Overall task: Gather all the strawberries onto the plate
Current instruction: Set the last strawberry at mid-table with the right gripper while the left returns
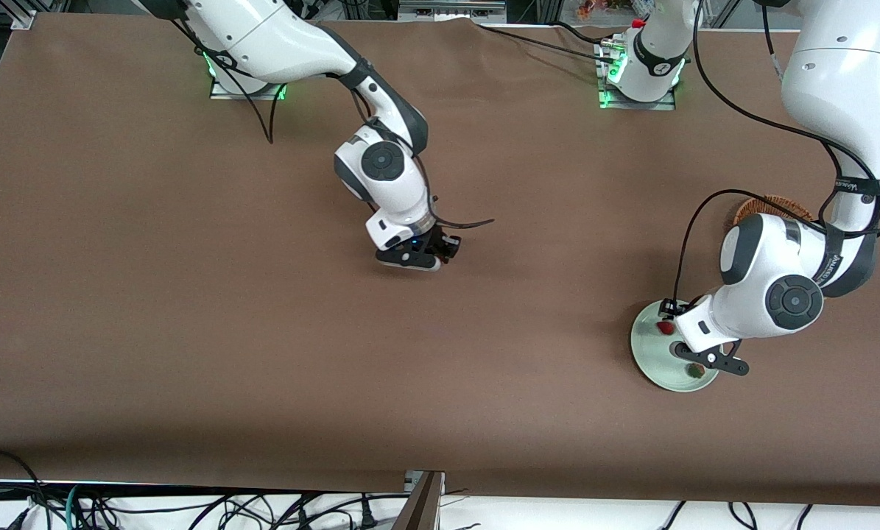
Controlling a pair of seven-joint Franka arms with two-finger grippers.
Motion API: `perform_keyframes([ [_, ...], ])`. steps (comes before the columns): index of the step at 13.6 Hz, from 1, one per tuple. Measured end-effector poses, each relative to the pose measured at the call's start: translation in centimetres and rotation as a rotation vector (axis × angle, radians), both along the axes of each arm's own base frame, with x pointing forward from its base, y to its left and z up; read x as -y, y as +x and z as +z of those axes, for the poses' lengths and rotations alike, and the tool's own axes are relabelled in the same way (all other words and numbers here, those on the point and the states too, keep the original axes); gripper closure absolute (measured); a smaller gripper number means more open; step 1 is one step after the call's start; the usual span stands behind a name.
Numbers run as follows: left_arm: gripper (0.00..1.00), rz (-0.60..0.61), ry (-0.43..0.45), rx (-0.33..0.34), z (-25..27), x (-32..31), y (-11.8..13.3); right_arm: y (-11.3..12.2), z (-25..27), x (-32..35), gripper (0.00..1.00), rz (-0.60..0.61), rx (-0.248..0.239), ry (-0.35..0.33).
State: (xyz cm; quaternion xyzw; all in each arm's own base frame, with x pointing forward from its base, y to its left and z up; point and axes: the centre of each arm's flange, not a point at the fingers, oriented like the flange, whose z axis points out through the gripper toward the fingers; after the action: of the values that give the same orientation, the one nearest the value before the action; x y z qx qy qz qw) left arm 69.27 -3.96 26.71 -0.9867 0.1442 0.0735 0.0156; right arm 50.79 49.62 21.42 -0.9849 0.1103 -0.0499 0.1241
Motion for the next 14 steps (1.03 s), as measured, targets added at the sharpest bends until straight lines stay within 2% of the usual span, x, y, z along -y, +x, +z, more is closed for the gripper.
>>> perform_keyframes([
  [1, 0.21, 0.001, 0.0, 0.0, 0.0, -0.1, 0.0, -0.4, -0.4, -0.8, 0.67, 0.009, -0.002, 0.002],
  [6, 0.17, 0.002, 0.0, 0.001, 0.0, -0.1, 0.0, -2.5, -1.9, -5.2, 0.67, 0.039, -0.007, 0.024],
  [9, 0.16, 0.002, 0.0, 0.002, 0.1, -0.2, 0.1, -2.6, -2.3, -6.0, 0.62, 0.043, -0.005, 0.031],
  [10, 0.11, 0.003, 0.0, 0.003, 0.1, -0.2, 0.1, -2.5, -2.3, -6.0, 0.54, 0.041, -0.004, 0.031],
  [11, 0.11, 0.004, 0.0, 0.005, 0.2, -0.2, 0.2, -2.4, -2.2, -6.0, 0.43, 0.041, -0.001, 0.032],
  [13, 0.0, 0.012, -0.014, 0.004, 0.3, -0.1, 0.2, -1.8, -1.6, -6.0, 0.23, 0.036, 0.013, 0.039],
  [14, 0.0, 0.014, -0.019, 0.003, 0.3, 0.1, 0.2, -1.0, -0.8, -5.7, 0.11, 0.031, 0.027, 0.045],
])
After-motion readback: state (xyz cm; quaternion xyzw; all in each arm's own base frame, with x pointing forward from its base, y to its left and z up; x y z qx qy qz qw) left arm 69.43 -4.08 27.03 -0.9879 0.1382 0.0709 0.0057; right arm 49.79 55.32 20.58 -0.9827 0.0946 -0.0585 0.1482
